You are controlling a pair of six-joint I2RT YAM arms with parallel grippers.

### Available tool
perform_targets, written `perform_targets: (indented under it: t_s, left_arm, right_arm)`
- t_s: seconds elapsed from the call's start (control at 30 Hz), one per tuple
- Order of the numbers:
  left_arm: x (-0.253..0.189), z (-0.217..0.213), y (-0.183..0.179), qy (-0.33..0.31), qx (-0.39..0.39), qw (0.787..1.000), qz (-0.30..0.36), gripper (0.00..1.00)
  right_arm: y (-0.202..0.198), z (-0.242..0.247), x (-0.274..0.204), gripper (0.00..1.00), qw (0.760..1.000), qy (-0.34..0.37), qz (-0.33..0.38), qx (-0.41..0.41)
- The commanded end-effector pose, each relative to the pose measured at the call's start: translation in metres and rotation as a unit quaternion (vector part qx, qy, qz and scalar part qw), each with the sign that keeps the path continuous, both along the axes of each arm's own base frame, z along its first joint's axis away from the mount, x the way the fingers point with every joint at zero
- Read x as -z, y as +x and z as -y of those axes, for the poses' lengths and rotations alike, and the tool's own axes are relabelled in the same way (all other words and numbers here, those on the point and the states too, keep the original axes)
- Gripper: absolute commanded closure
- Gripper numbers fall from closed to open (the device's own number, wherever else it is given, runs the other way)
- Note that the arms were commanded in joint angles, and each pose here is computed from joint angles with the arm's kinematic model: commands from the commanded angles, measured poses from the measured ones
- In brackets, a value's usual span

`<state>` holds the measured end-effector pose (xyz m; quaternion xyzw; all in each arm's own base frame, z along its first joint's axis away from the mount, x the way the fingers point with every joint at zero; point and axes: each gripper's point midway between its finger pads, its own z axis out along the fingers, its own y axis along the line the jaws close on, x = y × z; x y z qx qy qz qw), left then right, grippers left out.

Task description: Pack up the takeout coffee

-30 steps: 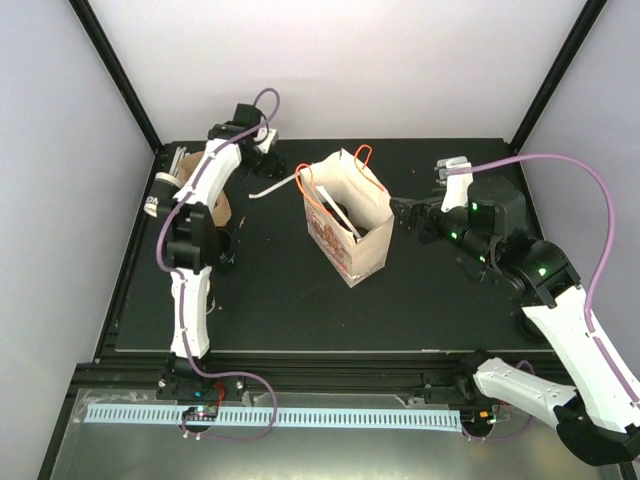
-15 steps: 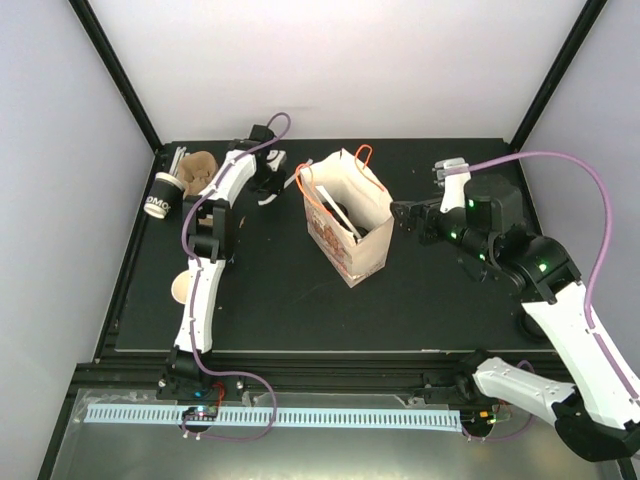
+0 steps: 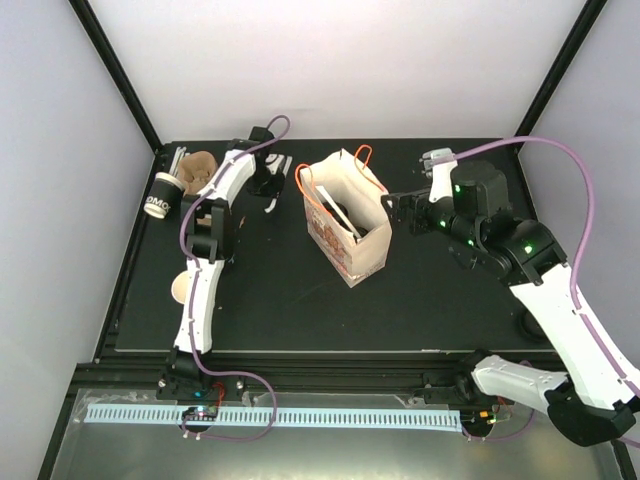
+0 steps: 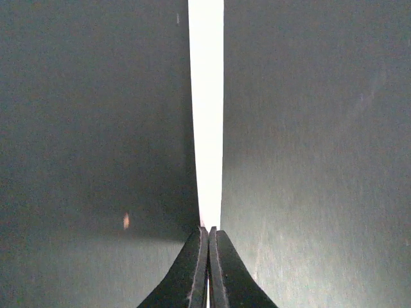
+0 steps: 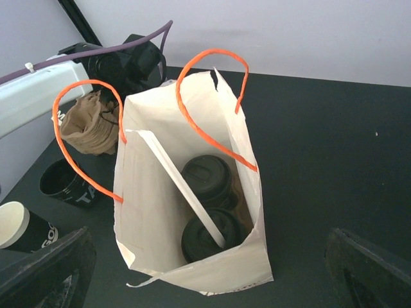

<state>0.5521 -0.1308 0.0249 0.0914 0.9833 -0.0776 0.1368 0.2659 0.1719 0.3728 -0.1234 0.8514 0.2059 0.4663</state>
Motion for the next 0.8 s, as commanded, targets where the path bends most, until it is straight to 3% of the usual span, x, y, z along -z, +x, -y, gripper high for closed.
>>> perform_targets:
  t_s: [0.0, 0.23, 0.43, 0.63, 0.77]
  left_arm:
    - [-0.064, -0.003, -0.027, -0.003, -0.023, 1.000, 0.009, 0.99]
    - [-0.216, 0.008, -0.053, -0.095, -0.035, 0.984, 0.143, 0.98]
    - [-0.306, 0.033, -0.094, -0.185, 0.009, 0.958, 0.221, 0.98]
    - [-0.372, 0.080, -0.157, -0.306, 0.122, 0.893, 0.307, 0.98]
    - [-0.390, 0.098, -0.198, -0.360, 0.168, 0.853, 0.339, 0.98]
  right_arm:
    - [0.007, -0.001, -0.018, 0.00, 1.000, 0.005, 0.029, -0.001]
    - [0.017, -0.014, -0.029, 0.00, 0.999, 0.015, 0.043, -0.017]
    - [0.023, -0.033, -0.060, 0.00, 0.995, 0.049, 0.071, -0.052]
    - [0.032, -0.067, -0.108, 0.01, 0.986, 0.105, 0.077, -0.107]
    - [0.037, -0.092, -0.134, 0.08, 0.975, 0.163, 0.049, -0.141]
